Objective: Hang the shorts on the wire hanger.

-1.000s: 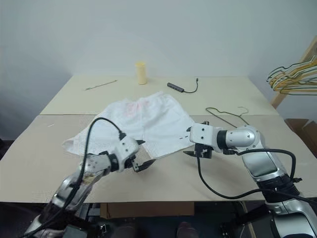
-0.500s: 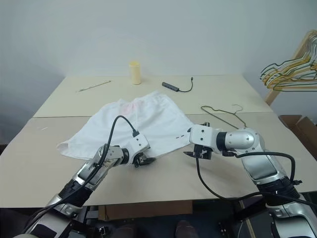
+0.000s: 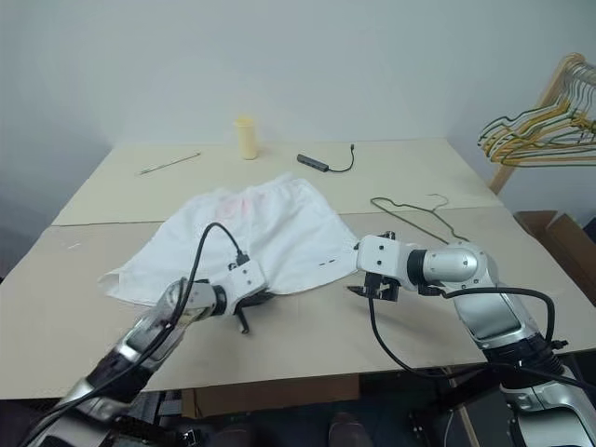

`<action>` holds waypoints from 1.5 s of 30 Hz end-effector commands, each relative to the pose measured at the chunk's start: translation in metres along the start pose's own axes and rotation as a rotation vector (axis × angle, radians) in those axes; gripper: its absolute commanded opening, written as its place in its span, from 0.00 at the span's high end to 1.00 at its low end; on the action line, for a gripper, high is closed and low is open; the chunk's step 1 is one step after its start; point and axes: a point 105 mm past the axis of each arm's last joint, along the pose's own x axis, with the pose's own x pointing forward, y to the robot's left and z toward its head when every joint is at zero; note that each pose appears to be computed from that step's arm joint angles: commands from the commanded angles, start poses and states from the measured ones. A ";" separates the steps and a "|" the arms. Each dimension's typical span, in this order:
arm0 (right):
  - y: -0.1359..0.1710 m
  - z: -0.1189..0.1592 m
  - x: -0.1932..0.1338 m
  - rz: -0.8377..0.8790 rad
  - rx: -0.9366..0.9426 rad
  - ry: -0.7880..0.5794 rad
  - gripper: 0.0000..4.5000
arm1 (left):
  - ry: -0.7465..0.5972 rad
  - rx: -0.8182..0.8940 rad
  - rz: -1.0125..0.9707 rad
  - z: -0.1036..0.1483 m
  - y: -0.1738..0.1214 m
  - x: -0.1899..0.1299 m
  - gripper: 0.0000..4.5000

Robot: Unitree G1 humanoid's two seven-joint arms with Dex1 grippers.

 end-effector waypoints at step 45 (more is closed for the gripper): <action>-0.015 0.023 0.034 -0.038 -0.121 -0.094 0.00 | 0.063 -0.026 -0.109 -0.045 -0.004 -0.227 0.01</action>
